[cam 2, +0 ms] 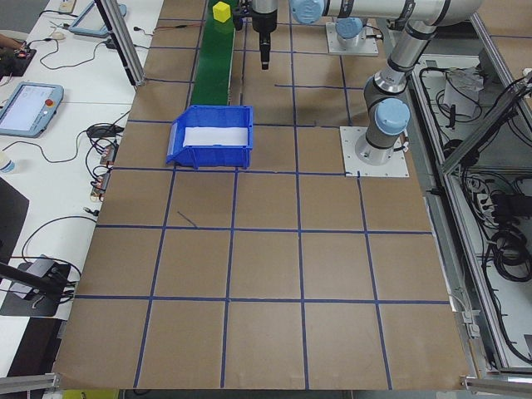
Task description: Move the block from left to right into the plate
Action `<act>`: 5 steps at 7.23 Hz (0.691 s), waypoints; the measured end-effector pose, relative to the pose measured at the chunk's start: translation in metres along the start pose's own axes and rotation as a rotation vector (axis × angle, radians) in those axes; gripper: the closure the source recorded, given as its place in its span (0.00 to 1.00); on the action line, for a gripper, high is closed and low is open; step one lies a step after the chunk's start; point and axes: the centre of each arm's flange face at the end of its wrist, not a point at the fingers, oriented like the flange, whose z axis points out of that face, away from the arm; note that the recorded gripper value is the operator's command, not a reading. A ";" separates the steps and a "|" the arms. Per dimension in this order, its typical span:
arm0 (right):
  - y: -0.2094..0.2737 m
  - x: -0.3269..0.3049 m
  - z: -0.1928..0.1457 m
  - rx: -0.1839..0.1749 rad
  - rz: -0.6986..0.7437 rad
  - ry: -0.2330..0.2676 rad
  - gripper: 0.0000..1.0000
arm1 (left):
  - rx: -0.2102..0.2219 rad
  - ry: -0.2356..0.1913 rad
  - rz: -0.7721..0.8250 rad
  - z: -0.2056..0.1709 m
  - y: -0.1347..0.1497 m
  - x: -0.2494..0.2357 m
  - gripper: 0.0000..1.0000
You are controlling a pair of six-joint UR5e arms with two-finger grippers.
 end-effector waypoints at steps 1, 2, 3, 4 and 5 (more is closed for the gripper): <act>-0.004 -0.004 0.009 0.005 0.028 -0.007 0.00 | -0.002 0.002 -0.001 0.001 0.000 0.000 0.00; -0.008 -0.001 0.022 0.008 0.037 -0.007 0.00 | -0.004 0.004 -0.002 0.002 -0.001 0.001 0.00; -0.012 0.002 0.027 0.013 0.036 0.003 0.00 | -0.006 0.004 0.000 0.003 -0.001 0.001 0.00; -0.020 0.002 0.015 0.035 0.026 0.028 0.00 | -0.008 0.005 -0.001 0.003 -0.001 0.001 0.00; -0.027 -0.001 -0.007 0.053 0.018 0.053 0.00 | -0.009 0.005 -0.001 0.004 -0.002 0.000 0.00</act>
